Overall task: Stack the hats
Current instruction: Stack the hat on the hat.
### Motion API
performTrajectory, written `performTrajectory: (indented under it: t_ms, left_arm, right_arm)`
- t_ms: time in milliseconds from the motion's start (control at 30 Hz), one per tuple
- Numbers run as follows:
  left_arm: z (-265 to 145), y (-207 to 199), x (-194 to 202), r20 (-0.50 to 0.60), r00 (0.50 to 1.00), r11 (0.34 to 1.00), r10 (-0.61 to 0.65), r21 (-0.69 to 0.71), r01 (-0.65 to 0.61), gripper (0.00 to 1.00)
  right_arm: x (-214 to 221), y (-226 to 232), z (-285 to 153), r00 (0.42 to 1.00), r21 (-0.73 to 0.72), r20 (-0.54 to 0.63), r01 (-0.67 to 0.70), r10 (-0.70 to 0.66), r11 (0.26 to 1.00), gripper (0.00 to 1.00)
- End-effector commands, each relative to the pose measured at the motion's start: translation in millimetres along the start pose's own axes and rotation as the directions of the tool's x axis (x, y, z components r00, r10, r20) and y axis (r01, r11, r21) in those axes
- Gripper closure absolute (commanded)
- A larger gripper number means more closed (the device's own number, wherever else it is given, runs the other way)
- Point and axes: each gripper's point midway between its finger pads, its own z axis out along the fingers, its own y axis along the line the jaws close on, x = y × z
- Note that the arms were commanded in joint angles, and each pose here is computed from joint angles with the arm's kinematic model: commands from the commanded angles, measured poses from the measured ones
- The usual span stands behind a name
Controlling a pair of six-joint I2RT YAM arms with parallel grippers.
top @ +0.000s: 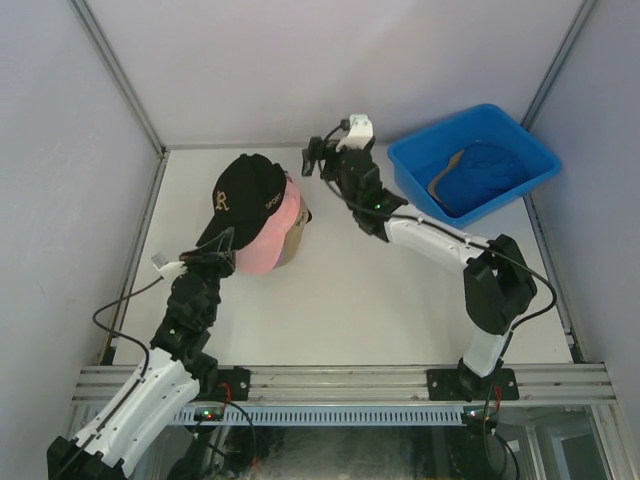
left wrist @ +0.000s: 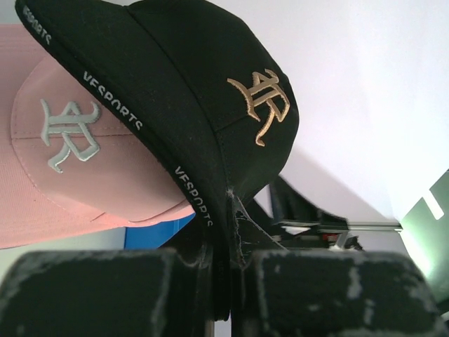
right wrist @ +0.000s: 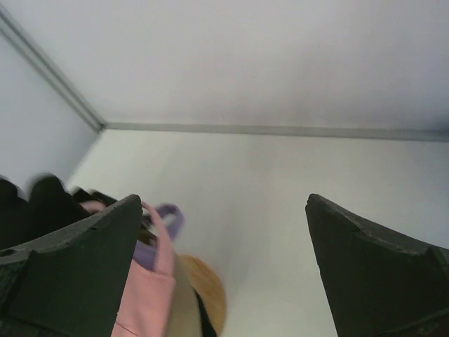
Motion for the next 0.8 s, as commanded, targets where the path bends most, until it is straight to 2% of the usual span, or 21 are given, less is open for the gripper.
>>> performTrajectory:
  t_ms: [0, 100, 267, 500, 767]
  left_arm:
    - [-0.4, 23.7, -1.4, 0.006, 1.0, 1.0, 0.002, -0.03, -0.002, 1.0]
    - [-0.9, 29.4, -1.7, 0.004, 1.0, 1.0, -0.014, -0.027, 0.015, 1.0]
    - [-0.6, 39.8, 2.8, -0.021, 0.998, 0.998, -0.061, -0.015, 0.06, 1.0]
    - [-1.1, 50.2, 6.3, -0.04, 0.998, 0.998, -0.054, -0.035, 0.052, 1.0]
    - [-2.1, 60.9, 7.8, -0.05, 0.998, 0.998, -0.037, -0.056, 0.034, 1.0]
  right_arm:
    - [-52.1, 28.1, 4.4, 0.98, -0.185, -0.08, -0.192, 0.18, 0.964, 0.0]
    - [-57.0, 38.1, 14.4, 0.96, -0.259, -0.178, -0.257, 0.216, 0.931, 0.0]
    - [-69.2, 71.5, 24.7, 0.937, -0.37, -0.298, -0.292, 0.185, 0.882, 0.0]
    - [-30.8, 90.3, 33.7, 0.859, -0.38, -0.49, -0.362, 0.146, 0.851, 0.0]
    - [4.6, 97.0, 30.6, 0.795, -0.378, -0.594, -0.411, 0.123, 0.829, 0.0]
